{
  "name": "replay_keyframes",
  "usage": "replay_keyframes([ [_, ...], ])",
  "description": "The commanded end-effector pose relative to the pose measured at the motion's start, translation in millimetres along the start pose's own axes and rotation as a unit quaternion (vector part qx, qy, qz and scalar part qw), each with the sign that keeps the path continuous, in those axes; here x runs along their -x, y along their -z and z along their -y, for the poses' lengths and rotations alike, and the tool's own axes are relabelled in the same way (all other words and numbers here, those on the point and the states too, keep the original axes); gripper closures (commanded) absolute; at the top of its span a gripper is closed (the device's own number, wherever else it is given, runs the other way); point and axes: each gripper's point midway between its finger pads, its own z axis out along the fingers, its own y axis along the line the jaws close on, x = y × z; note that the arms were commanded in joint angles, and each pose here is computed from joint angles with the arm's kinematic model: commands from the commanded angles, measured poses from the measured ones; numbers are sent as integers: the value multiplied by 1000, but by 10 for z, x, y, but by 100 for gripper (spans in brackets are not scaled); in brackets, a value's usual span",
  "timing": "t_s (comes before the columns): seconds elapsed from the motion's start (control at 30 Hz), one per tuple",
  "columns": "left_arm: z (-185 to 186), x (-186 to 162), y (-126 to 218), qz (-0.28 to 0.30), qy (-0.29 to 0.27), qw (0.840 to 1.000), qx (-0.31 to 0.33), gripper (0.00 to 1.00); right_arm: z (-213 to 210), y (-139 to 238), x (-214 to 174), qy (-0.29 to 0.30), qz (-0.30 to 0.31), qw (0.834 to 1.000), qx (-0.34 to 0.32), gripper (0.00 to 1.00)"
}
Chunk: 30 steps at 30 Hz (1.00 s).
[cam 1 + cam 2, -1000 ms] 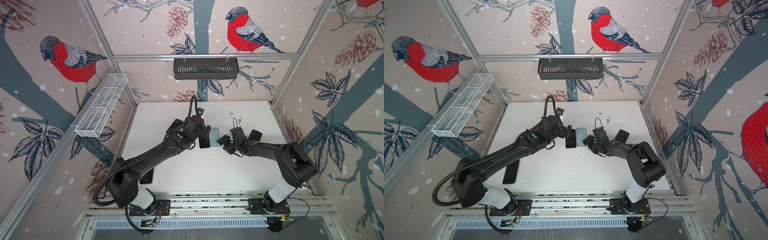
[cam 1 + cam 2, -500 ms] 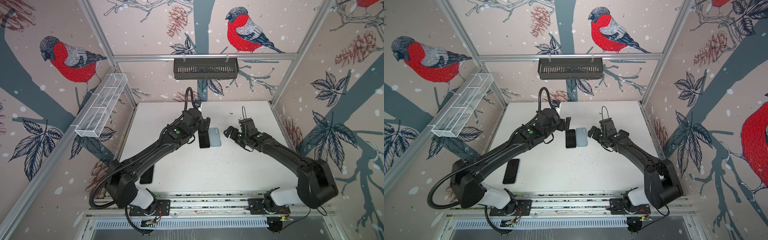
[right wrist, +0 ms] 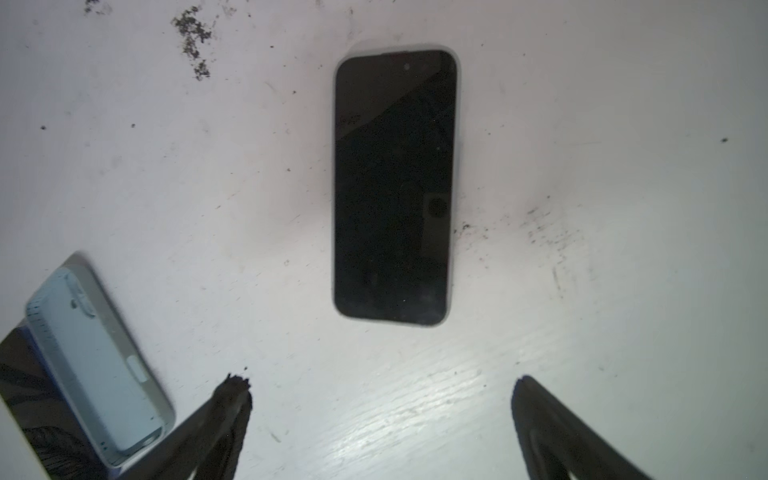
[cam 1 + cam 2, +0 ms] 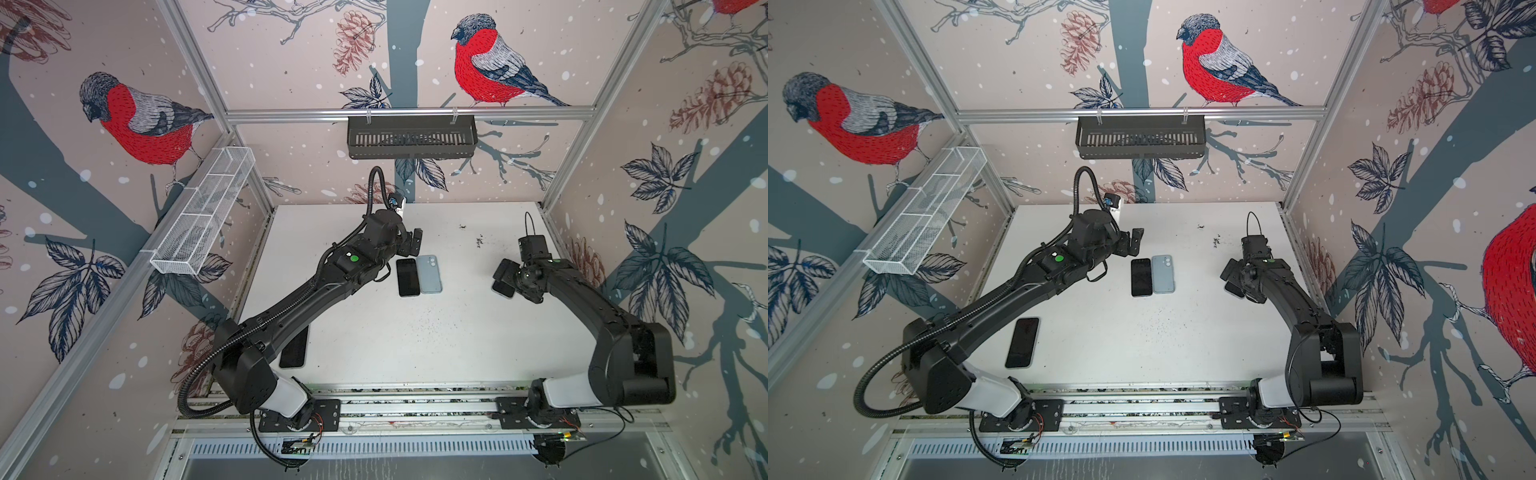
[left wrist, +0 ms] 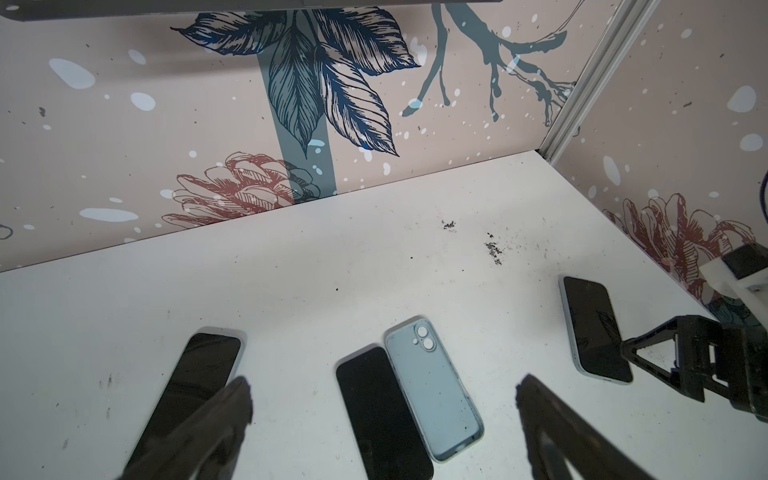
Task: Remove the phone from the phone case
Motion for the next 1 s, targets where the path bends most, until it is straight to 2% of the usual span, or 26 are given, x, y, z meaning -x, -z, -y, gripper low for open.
replay_keyframes([
  [0.0, 11, 12, 1, -1, 7, 1000, -5, 2, 93, -85, 24, 35, -14, 999, -16, 0],
  [0.47, -30, -43, -18, -8, 7, 1000, 5, 2, 22, -565, 128, 62, -53, 996, -24, 0],
  [0.97, -68, -74, -42, -12, 7, 1000, 14, 2, 46, -805, 26, 78, -87, 992, -44, 3],
])
